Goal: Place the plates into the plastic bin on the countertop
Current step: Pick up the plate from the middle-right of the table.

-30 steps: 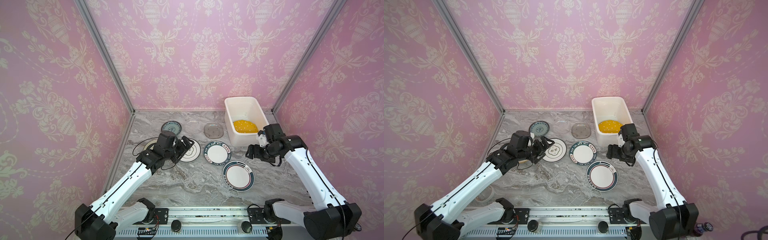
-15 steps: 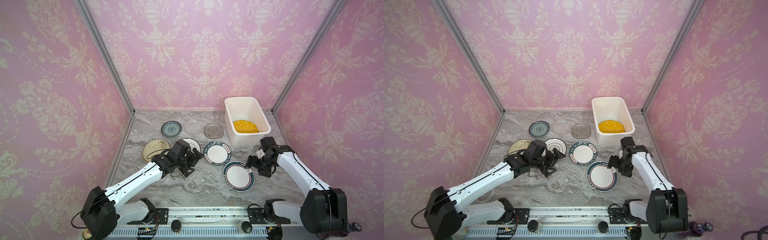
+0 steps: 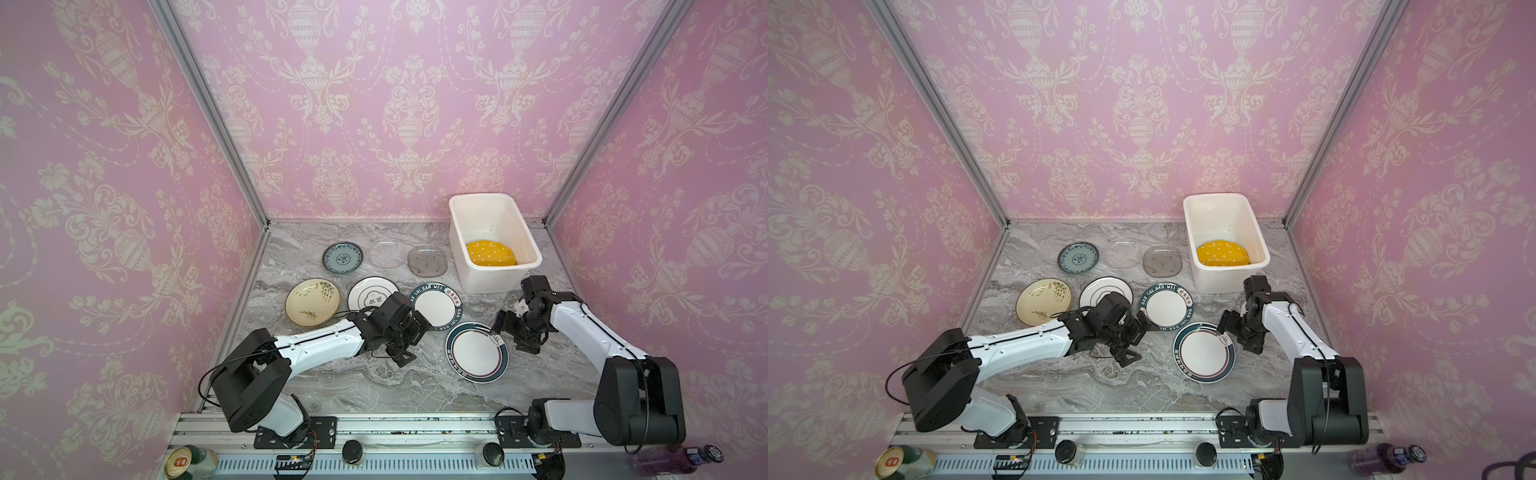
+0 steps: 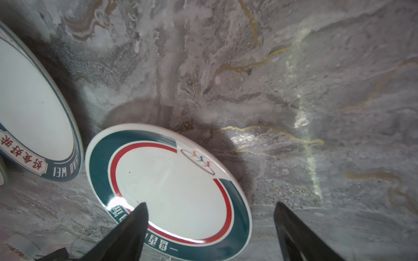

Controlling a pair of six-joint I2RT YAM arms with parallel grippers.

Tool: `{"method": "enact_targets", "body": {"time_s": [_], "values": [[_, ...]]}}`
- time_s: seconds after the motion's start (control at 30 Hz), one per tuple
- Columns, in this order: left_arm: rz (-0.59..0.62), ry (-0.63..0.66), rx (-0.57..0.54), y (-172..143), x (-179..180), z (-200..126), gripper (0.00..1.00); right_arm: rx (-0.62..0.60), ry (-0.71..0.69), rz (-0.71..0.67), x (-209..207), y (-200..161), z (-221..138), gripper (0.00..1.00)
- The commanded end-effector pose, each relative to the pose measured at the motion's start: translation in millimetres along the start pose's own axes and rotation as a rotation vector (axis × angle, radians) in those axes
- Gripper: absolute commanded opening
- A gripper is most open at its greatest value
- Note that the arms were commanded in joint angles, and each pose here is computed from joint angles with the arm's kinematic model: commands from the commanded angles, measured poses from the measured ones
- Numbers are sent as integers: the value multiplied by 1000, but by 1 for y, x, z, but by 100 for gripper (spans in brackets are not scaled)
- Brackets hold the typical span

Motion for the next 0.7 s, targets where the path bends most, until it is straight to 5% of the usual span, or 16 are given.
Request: {"method": "enact_targets", "body": {"time_s": [0.0,0.53,0.67], "values": [[8,-24,84,-13,-9,12,99,28,-9,-16,-5,-2,10,87],[76,-73,230,-25,-27,64,97,118,164,-43,15,-13,35,81],[66,-85,245,-26,-27,69,88,106,195,-49,19,-13,34,77]]}}
Point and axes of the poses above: each gripper's point midway between its finger pads, its own z axis out along the fingers, its own x axis along the line the jaws close on, y = z × x, the point moved 2 cm from there along -z, back along the fingers, and after that the axes turned 8 degrees about -z, right-handed, at the moved point
